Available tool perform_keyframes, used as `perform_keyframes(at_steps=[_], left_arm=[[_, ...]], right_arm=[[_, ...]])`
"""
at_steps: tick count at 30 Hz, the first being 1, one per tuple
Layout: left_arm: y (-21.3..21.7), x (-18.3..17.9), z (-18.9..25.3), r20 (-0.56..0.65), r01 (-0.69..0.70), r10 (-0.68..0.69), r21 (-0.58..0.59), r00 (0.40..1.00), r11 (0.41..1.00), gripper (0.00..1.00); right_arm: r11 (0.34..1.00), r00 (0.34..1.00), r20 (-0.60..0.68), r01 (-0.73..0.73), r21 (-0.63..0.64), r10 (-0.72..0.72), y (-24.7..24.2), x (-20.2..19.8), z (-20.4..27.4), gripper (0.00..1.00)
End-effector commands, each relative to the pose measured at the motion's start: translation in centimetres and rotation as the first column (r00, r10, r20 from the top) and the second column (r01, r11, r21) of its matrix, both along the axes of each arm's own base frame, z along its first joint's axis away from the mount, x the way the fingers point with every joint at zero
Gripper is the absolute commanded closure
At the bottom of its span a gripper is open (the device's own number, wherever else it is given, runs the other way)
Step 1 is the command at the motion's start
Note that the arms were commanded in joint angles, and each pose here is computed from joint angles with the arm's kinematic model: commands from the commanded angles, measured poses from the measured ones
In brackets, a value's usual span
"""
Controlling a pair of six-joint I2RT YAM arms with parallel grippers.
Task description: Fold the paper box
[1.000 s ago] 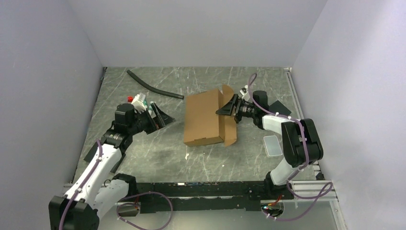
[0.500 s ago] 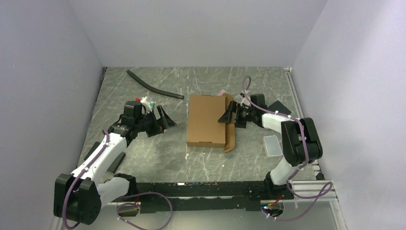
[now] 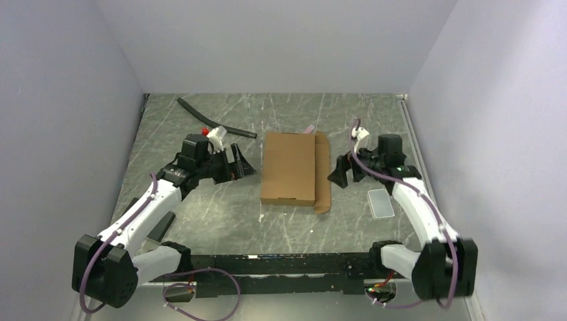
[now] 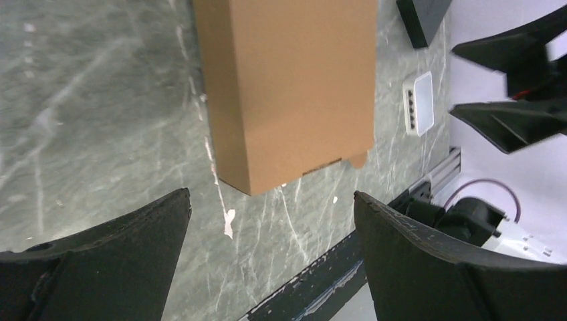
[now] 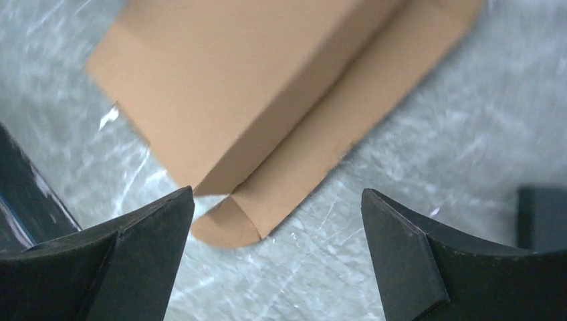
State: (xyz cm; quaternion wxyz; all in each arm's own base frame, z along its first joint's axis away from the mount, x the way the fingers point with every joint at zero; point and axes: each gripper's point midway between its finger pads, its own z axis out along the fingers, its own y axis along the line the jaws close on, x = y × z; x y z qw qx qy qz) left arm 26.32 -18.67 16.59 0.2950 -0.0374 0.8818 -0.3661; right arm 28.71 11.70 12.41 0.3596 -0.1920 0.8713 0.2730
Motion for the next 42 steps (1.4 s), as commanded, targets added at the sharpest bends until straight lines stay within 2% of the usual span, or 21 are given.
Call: perform_keyframes(at_steps=[1, 2, 3, 4, 7, 13, 15, 20, 31, 36, 42], left_arm=[[-2.6, -0.2, 0.7, 0.098, 0.103, -0.108, 0.05, 0.989, 0.993, 0.04], [-2.9, -0.2, 0.3, 0.106, 0.112, -0.12, 0.079, 0.987, 0.991, 0.04], [-3.3, -0.1, -0.1, 0.111, 0.123, -0.135, 0.108, 0.985, 0.986, 0.04], [-3.5, -0.1, -0.5, 0.114, 0.129, -0.145, 0.134, 0.983, 0.982, 0.04], [-3.7, 0.4, -1.7, 0.126, 0.123, -0.148, 0.181, 0.981, 0.976, 0.03], [-4.2, 1.2, -2.4, 0.187, 0.103, -0.129, 0.144, 0.974, 0.984, 0.02], [-4.4, 1.4, -2.6, 0.185, 0.105, -0.129, 0.136, 0.974, 0.985, 0.02], [-5.1, 1.7, -3.7, 0.15, 0.119, -0.136, 0.117, 0.979, 0.986, 0.03], [-5.0, 2.6, -5.7, 0.096, 0.066, -0.079, 0.132, 0.992, 0.989, 0.08], [-5.3, 2.9, -6.2, 0.088, 0.075, -0.087, 0.131, 0.992, 0.989, 0.08], [-5.9, 3.2, -7.0, 0.064, 0.098, -0.107, 0.134, 0.992, 0.986, 0.1]], right_arm=[[0.804, 0.665, 0.467, -0.556, -0.213, 0.583, 3.1, -6.2, 4.2, 0.0], [0.745, 0.569, 0.51, -0.618, -0.253, 0.645, 3.5, -8.2, 4.1, 0.0], [0.65, 0.398, 0.556, -0.656, -0.383, 0.73, 3.6, -9.4, 3.7, 0.0], [0.605, 0.33, 0.558, -0.672, -0.428, 0.761, 3.6, -10.1, 3.3, 0.0], [0.574, 0.313, 0.529, -0.683, -0.452, 0.789, 3.4, -10.1, 1.7, 0.01], [0.464, 0.251, 0.418, -0.691, -0.554, 0.873, 4.5, -10.5, -3.4, 0.06], [0.44, 0.244, 0.388, -0.688, -0.577, 0.889, 5.0, -10.1, -4.3, 0.12], [0.409, 0.281, 0.3, -0.684, -0.604, 0.912, 5.1, -9.1, -6.0, 0.3], [0.385, 0.293, 0.25, -0.678, -0.626, 0.923, 5.7, -8.8, -7.6, 0.55], [0.359, 0.281, 0.225, -0.695, -0.623, 0.933, 5.8, -9.2, -8.2, 0.62], [0.381, 0.321, 0.213, -0.685, -0.621, 0.923, 5.7, -8.7, -8.3, 0.74]])
